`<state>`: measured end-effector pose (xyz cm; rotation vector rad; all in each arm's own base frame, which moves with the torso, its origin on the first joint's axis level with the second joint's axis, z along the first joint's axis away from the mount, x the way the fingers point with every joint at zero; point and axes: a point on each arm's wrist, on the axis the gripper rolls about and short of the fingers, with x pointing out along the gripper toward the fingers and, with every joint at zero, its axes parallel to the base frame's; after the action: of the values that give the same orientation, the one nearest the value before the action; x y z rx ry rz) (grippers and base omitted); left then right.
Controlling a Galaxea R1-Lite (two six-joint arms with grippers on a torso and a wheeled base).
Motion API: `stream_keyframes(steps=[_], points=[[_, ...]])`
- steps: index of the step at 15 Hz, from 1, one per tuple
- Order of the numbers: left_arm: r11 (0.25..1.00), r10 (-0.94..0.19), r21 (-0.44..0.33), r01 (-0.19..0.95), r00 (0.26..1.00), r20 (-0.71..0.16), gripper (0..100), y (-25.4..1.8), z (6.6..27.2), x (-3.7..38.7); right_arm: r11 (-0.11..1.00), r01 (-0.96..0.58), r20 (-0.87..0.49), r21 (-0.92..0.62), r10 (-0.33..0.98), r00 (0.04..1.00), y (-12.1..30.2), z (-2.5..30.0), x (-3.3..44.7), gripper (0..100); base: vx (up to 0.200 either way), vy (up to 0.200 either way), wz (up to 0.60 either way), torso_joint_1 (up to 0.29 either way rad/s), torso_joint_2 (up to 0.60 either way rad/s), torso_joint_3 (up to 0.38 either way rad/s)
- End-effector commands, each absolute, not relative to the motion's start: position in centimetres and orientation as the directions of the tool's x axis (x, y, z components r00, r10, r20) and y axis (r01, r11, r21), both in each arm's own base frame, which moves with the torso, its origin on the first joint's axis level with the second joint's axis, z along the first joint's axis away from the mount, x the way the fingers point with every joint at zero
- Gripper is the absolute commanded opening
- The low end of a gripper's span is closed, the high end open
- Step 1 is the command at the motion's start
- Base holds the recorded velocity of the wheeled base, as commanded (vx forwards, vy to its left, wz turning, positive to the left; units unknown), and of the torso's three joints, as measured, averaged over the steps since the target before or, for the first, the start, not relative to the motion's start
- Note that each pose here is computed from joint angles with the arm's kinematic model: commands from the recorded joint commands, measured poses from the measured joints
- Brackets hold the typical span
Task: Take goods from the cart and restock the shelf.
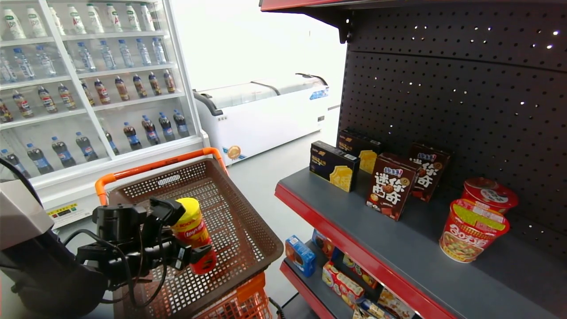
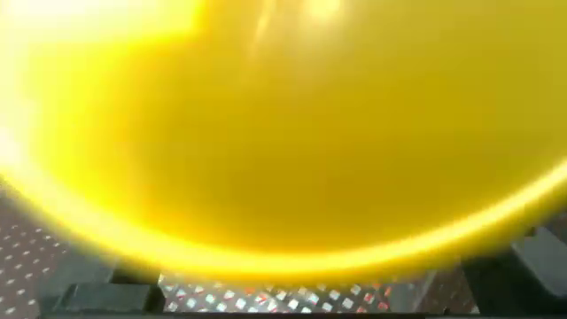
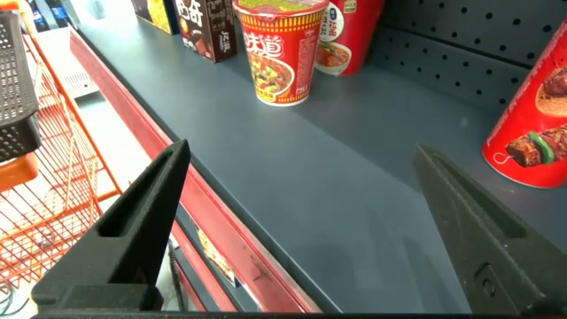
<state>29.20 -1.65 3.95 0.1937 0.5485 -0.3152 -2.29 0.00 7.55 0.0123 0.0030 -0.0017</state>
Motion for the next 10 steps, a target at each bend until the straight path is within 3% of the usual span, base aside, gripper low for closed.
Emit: stream_keyframes(steps=[1, 2, 6, 10], points=[[0.930, -0.252, 0.089, 0.356, 0.795, -0.552, 100, -2.1, 3.2, 29.5, 1.000, 0.002, -0.003, 0.012, -0.002, 1.000, 0.0, 7.5, -2.3, 100, 0.000, 0.000, 0.00, 0.000, 0.00, 0.000], [0.929, -0.256, 0.089, 0.358, 0.799, -0.545, 0, -2.2, 3.4, 29.8, 1.000, 0.002, -0.003, 0.012, -0.002, 1.000, 0.0, 7.5, -2.3, 100, 0.000, 0.000, 0.00, 0.000, 0.00, 0.000], [0.935, -0.233, 0.120, 0.334, 0.831, -0.505, 0, -2.0, 4.7, 29.7, 1.000, 0.002, -0.003, 0.012, -0.002, 1.000, 0.0, 7.5, -2.3, 100, 0.000, 0.000, 0.00, 0.000, 0.00, 0.000], [0.952, -0.192, 0.144, 0.268, 0.896, -0.400, 0, -0.9, 9.0, 27.7, 1.000, 0.002, -0.003, 0.012, -0.002, 1.000, 0.0, 7.5, -2.3, 100, 0.000, 0.000, 0.00, 0.000, 0.00, 0.000]])
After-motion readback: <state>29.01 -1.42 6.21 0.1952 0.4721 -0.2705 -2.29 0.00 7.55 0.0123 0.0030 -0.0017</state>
